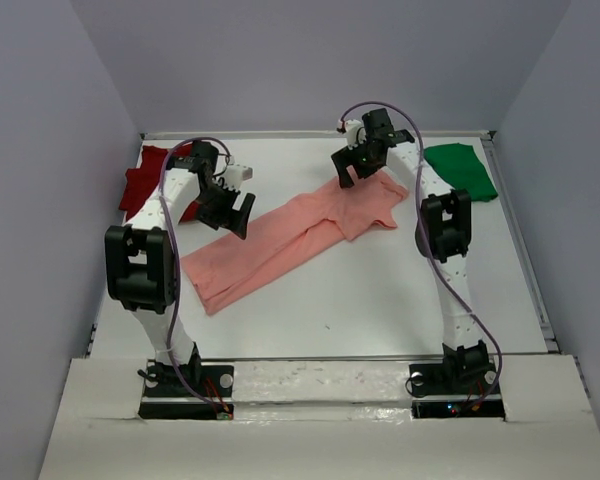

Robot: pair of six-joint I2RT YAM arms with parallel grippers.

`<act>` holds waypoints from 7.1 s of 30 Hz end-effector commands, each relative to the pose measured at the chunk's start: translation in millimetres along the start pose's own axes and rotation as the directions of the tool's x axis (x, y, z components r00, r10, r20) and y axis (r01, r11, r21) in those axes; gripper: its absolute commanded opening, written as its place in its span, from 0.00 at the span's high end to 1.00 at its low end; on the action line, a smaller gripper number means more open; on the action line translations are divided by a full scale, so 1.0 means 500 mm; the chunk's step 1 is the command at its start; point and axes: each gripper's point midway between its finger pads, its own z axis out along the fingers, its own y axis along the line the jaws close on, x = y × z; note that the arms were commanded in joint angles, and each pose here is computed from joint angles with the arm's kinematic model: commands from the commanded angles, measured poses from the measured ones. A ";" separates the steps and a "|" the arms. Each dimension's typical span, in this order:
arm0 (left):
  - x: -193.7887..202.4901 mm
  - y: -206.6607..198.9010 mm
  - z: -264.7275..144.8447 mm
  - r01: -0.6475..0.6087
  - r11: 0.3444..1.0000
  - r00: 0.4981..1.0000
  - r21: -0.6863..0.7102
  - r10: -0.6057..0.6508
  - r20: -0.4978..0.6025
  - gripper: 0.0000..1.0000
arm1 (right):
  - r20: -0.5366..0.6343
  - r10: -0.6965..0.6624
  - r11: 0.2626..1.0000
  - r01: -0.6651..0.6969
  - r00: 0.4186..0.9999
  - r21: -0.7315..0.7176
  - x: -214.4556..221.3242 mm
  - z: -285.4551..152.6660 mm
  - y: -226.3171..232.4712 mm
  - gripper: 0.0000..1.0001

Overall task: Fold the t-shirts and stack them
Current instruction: Rotate the tshirt 90 degrees

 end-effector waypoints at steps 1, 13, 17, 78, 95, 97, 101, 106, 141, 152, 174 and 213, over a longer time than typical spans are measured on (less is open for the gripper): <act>-0.030 -0.027 -0.067 -0.029 1.000 0.995 0.008 0.028 0.093 0.01 | 0.081 -0.061 0.978 0.043 0.995 0.204 -0.067 -0.141 -0.059 0.00; -0.044 -0.036 -0.092 -0.067 0.998 0.986 0.003 0.066 0.153 0.01 | -0.022 -0.029 0.943 0.035 0.999 0.331 0.039 -0.249 -0.091 0.00; -0.042 -0.034 -0.075 -0.097 0.995 0.981 0.013 0.094 0.169 0.01 | -0.079 0.017 0.951 0.008 0.997 0.309 0.094 -0.214 -0.091 0.00; 0.079 -0.030 0.025 -0.009 0.992 1.000 0.122 0.012 -0.026 0.01 | 0.405 -0.210 0.940 0.070 0.890 0.335 -0.212 -0.516 -0.021 0.00; 0.138 -0.070 0.106 -0.043 0.977 0.988 0.210 0.073 -0.137 0.01 | 0.384 -0.275 0.867 0.056 0.881 0.495 -0.074 -0.766 0.034 0.00; 0.128 -0.062 0.114 -0.053 0.983 0.990 0.176 0.075 -0.120 0.01 | 0.393 -0.269 0.869 0.045 0.879 0.493 -0.058 -0.782 0.035 0.00; 0.116 -0.046 0.123 -0.074 0.994 0.991 0.082 0.082 -0.101 0.01 | 0.389 -0.268 0.866 0.044 0.882 0.498 -0.037 -0.789 0.038 0.00; 0.152 -0.081 0.166 -0.114 0.990 0.973 0.086 0.129 -0.192 0.01 | 0.386 -0.260 0.868 0.040 0.885 0.494 -0.019 -0.788 0.041 0.00; 0.257 -0.727 0.253 -0.552 0.464 0.542 0.693 0.831 -0.125 0.01 | 0.363 -0.179 0.885 -0.012 0.914 0.466 0.040 -0.766 0.011 0.00; 0.113 -0.724 0.125 -0.584 0.482 0.623 0.653 0.782 -0.019 0.01 | 0.320 -0.159 0.897 0.002 0.934 0.442 0.058 -0.739 0.009 0.00; -0.163 -0.209 0.003 -0.267 0.961 0.955 0.074 0.254 0.155 0.01 | -0.047 0.098 0.991 -0.102 0.994 -0.082 0.127 -0.327 0.022 0.00; -0.152 -0.135 0.025 -0.194 0.981 0.969 0.017 0.189 0.158 0.01 | 0.009 -0.228 0.972 0.228 0.974 -0.062 -0.032 -0.005 0.074 0.00</act>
